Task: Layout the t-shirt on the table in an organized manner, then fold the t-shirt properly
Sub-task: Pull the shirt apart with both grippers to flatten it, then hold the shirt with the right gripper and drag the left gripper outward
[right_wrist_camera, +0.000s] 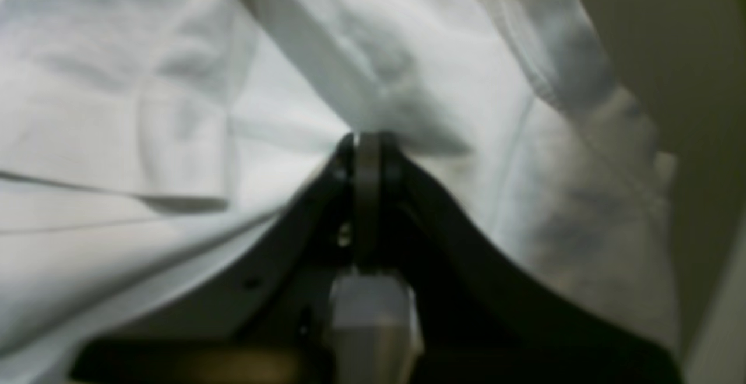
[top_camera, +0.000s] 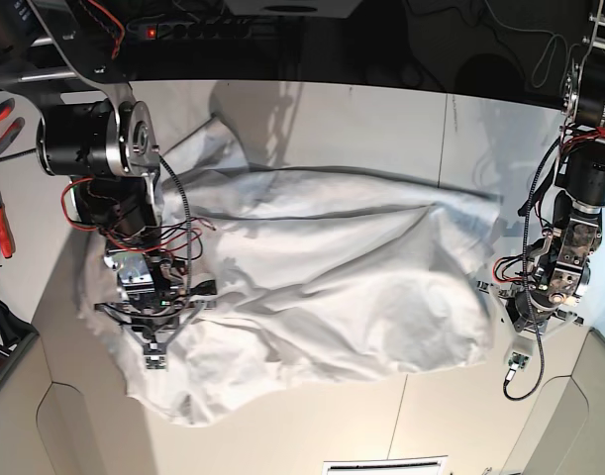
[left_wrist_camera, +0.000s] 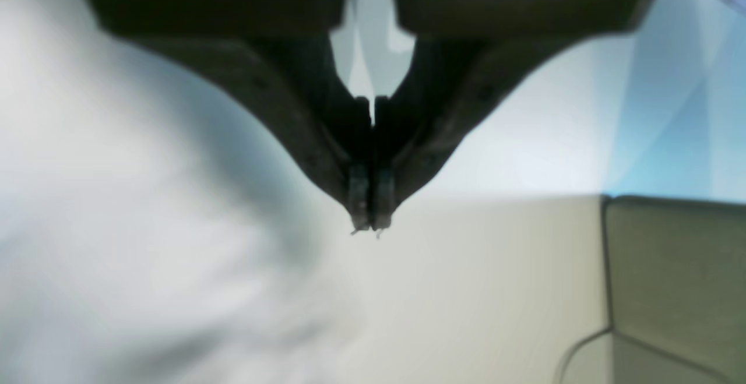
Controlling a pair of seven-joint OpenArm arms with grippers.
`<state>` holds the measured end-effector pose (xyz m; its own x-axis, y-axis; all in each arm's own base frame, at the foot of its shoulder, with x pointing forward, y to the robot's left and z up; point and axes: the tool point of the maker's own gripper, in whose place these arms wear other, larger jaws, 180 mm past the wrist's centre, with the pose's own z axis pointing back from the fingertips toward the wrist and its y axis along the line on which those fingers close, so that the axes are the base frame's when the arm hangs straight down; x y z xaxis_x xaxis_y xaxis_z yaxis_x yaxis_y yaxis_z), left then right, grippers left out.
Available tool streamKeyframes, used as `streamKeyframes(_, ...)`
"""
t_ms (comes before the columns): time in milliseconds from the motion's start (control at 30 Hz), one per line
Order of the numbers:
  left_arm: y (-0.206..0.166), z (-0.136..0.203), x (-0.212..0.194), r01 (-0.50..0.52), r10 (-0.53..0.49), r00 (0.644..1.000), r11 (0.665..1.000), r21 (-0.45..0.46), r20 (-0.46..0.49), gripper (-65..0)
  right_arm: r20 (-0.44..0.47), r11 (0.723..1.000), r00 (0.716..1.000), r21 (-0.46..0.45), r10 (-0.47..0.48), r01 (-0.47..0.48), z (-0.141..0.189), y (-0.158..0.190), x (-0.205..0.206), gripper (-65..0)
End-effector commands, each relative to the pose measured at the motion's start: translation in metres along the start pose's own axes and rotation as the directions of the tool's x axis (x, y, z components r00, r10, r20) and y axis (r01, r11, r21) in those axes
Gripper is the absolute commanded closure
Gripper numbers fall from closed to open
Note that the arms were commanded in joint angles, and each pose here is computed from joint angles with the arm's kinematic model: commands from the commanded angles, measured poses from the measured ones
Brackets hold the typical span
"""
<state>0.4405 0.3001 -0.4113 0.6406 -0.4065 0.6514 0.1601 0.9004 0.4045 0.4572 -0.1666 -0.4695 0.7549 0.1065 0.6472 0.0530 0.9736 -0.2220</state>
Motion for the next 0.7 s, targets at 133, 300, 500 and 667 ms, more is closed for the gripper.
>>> streamKeyframes(133,0.03,0.003,0.029,-0.02,0.007,0.995,0.993,0.12,0.102,0.0,0.003,0.996,0.998,0.064,-0.066,0.066,0.004,0.009,0.018,0.0)
streamKeyframes(300,0.029,0.004,0.039,-0.028,0.01,0.988,0.993,0.112,0.154,0.0,0.102,0.974,0.988,0.207,-0.115,0.092,0.025,0.058,0.066,0.0)
streamKeyframes(500,0.013,0.003,0.037,-0.047,0.046,0.989,0.999,0.001,0.139,0.0,0.199,0.91,0.975,0.415,-0.096,0.005,0.067,0.126,0.116,0.0)
streamKeyframes(667,0.044,0.008,0.035,-0.122,0.114,0.982,0.991,0.045,0.148,0.0,0.258,0.934,0.964,0.322,0.067,-0.151,0.074,0.129,0.124,0.0)
